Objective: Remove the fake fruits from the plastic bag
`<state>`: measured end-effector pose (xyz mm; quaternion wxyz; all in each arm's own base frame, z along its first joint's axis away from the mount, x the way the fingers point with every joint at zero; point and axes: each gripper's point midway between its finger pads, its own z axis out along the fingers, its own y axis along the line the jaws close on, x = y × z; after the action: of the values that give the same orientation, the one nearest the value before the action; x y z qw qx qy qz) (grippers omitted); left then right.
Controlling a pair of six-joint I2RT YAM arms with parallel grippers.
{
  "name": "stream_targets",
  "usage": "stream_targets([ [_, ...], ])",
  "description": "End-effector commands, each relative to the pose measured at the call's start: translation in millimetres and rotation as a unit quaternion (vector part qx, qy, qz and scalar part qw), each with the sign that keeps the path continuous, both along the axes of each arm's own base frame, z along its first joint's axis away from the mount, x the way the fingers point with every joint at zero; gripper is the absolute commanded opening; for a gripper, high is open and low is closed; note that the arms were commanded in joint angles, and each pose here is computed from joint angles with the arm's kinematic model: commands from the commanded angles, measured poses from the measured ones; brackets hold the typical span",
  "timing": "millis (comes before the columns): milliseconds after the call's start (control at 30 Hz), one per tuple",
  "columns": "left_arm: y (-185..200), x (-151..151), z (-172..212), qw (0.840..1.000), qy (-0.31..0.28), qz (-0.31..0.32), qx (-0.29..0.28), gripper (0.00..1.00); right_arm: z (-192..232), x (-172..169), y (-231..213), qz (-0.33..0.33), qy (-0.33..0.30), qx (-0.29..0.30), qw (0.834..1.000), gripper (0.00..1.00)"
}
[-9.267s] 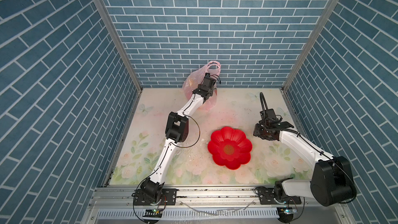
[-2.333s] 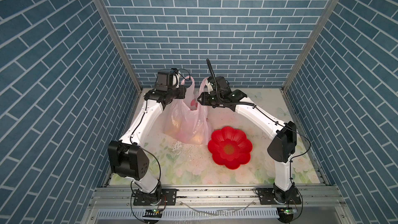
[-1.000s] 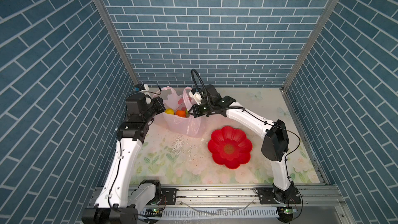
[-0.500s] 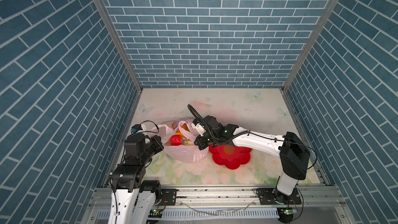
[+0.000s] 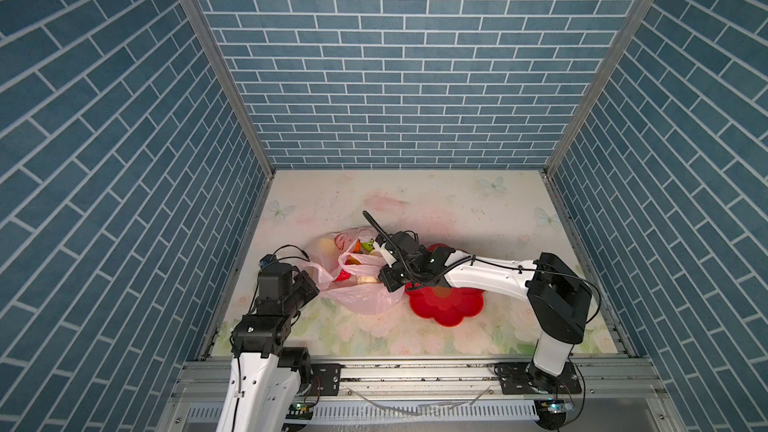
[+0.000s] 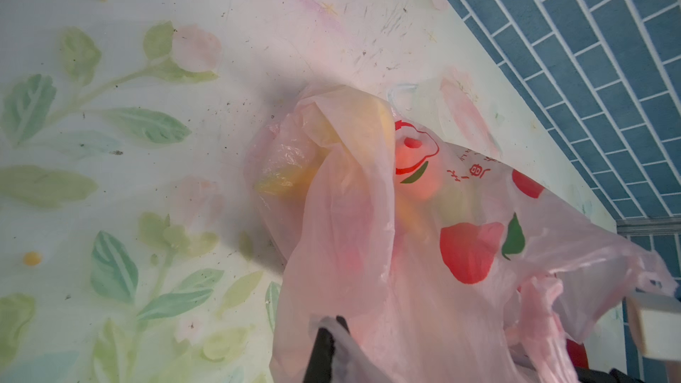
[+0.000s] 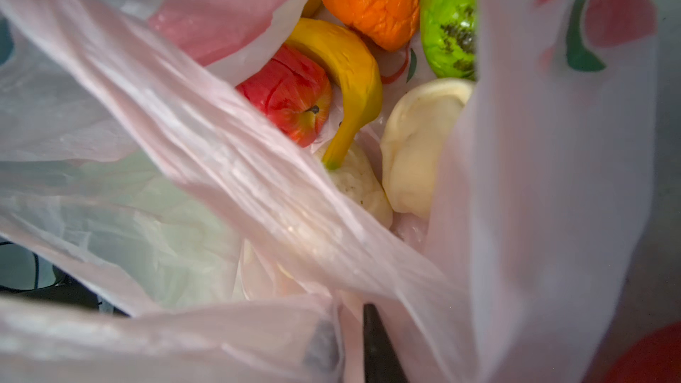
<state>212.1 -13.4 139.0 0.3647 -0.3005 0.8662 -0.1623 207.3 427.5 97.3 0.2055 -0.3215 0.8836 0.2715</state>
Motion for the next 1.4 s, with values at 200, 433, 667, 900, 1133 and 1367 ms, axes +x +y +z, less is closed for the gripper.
stream_targets([
  [200, 0, 18, 13, 0.999, -0.028, 0.014, -0.008, 0.23, 66, 1, -6, 0.002, -0.041, 0.030, 0.999, 0.22],
  [433, -11, -1, 54, 0.998, -0.048, -0.024, -0.022, 0.49, 77, 8, 9, 0.002, -0.057, 0.059, 0.997, 0.04],
  [667, -27, -11, 71, 0.996, -0.043, -0.077, -0.032, 0.65, 86, 15, 24, 0.010, -0.066, 0.080, 0.995, 0.00],
  [900, -17, -24, 105, 0.995, -0.044, -0.084, 0.017, 0.81, 96, 26, 25, -0.009, -0.074, 0.098, 0.992, 0.00],
  [1133, -16, -33, 113, 0.995, -0.018, -0.093, 0.030, 0.86, 114, 35, 31, -0.013, -0.084, 0.123, 0.989, 0.00],
  [1367, 5, -46, 150, 0.992, -0.072, -0.061, 0.088, 0.87, 118, 42, 40, -0.009, -0.078, 0.127, 0.989, 0.00],
])
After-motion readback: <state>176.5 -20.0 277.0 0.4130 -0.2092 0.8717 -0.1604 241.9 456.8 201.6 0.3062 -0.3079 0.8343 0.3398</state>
